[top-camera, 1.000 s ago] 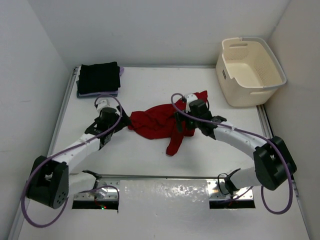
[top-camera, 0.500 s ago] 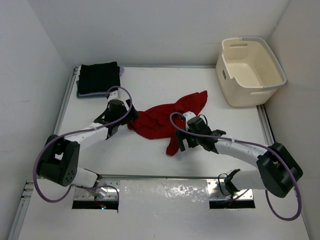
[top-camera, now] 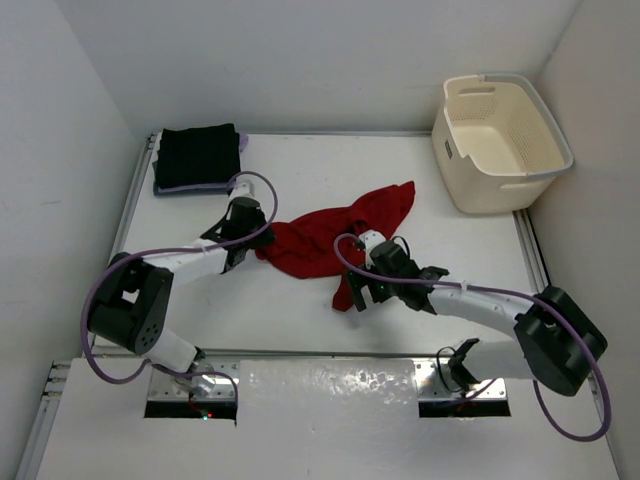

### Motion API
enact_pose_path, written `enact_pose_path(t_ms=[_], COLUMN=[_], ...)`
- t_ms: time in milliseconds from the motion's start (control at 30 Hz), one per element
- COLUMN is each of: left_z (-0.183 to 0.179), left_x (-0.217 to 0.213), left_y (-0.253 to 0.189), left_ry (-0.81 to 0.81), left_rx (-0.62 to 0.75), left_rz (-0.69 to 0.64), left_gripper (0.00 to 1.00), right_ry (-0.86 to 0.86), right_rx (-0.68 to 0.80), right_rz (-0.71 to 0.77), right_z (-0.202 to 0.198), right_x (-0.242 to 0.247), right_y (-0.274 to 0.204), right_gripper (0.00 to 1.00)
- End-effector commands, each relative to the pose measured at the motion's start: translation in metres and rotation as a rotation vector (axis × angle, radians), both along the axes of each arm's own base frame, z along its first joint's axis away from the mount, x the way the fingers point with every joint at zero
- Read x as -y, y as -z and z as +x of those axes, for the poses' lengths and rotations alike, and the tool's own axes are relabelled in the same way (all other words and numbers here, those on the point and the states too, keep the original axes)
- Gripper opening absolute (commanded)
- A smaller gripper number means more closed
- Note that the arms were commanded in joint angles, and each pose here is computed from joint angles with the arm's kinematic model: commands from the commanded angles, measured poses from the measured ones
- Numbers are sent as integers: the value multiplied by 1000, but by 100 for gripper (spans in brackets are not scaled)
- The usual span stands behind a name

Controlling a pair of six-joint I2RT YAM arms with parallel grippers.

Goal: Fold and stack the t-shirts
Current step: Flatten out the tshirt

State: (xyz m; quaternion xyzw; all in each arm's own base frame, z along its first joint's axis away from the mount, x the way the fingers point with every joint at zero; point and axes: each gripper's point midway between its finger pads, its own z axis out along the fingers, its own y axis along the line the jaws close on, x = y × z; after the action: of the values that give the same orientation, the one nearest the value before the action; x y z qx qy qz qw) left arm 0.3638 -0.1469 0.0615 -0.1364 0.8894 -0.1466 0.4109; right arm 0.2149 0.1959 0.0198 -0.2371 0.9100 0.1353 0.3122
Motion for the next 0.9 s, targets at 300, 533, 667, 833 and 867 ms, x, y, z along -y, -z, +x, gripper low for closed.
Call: enact_pose_path(t_ms=[300,533,667,833,867], left_z=[8,3,4,7,10], left_x=[9,2,-9,-15,-23], left_y=[-81,-123,-154,-200,-221], left_ry=[21,5,-43,-75,-123], left_rx=[240,363,455,595,632], left_rz=[-62,-98,-95,-121,-118], left_gripper=[0,0,0,0,0], right_ry=[-102,158,266,455,519], right_rx=[155,180,259,590,638], right_rz=[11,-92,-157,-237,-203], right_z=[12,39,42,75,84], right_x=[-70,-50,-16,36,45], right_y=[-19,6,-19,-120,-149], right_gripper=[99,92,15,0,0])
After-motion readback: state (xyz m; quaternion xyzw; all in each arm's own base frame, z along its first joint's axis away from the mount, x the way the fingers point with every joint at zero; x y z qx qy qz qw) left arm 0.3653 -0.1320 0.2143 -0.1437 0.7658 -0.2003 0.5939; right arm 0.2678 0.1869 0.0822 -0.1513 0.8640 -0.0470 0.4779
